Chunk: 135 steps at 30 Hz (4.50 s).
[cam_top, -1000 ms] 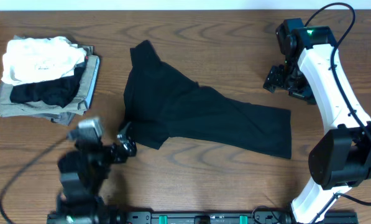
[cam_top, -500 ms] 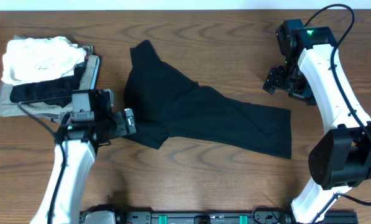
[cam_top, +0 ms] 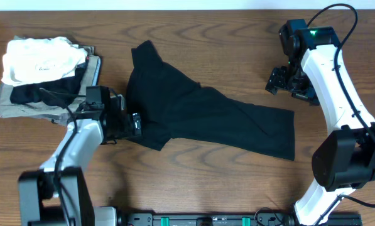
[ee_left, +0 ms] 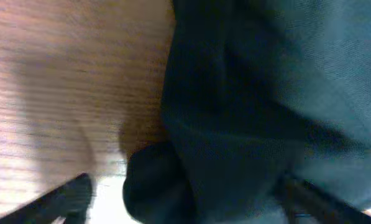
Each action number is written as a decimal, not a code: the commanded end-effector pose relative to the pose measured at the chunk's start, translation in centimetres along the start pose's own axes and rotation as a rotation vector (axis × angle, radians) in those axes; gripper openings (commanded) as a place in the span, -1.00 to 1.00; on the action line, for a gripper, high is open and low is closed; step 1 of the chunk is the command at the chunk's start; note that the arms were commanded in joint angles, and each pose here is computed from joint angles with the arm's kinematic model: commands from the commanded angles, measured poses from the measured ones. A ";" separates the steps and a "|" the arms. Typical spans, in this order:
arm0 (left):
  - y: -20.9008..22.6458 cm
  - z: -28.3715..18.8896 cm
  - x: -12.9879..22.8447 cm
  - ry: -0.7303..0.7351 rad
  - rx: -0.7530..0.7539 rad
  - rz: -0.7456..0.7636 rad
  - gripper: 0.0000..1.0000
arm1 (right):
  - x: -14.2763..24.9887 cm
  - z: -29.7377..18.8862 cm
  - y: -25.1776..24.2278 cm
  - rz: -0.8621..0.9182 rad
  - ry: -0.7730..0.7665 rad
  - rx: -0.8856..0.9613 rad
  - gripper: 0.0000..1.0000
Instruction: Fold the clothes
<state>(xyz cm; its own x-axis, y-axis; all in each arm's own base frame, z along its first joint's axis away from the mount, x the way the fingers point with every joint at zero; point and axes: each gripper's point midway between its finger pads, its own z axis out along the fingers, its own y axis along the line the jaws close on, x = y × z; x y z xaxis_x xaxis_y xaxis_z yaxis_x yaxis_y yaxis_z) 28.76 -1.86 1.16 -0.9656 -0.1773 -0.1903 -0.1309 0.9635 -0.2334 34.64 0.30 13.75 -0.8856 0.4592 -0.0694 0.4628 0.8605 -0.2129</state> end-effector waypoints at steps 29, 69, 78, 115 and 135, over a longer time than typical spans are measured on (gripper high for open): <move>-4.0 -13.4 0.4 -0.347 0.121 -0.007 -0.88 | 0.2 -0.2 -0.2 0.150 0.001 0.007 0.98; -7.7 -11.1 -19.1 -0.882 0.392 -0.087 -0.88 | 2.9 -6.5 -3.4 0.188 -0.147 -0.012 0.98; -7.3 -9.1 -18.8 -0.830 0.380 -0.111 -0.88 | 6.3 -4.5 -1.3 0.085 -0.010 -0.042 0.98; -6.6 -6.9 -17.0 -0.714 0.348 -0.146 -0.88 | 18.4 7.3 2.2 0.091 0.201 -0.319 0.40; -6.4 -6.2 -16.3 -0.676 0.335 -0.158 -0.87 | 18.2 11.8 2.7 0.060 0.261 -0.188 0.26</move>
<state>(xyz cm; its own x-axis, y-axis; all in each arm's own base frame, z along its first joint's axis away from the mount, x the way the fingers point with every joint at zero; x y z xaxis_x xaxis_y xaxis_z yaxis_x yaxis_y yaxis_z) 43.80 -3.55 10.93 -0.5828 -0.4943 -0.6450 -0.0933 0.8291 -0.5512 19.75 8.53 0.90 -0.8210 0.5420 0.1796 0.5507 0.8347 -0.0018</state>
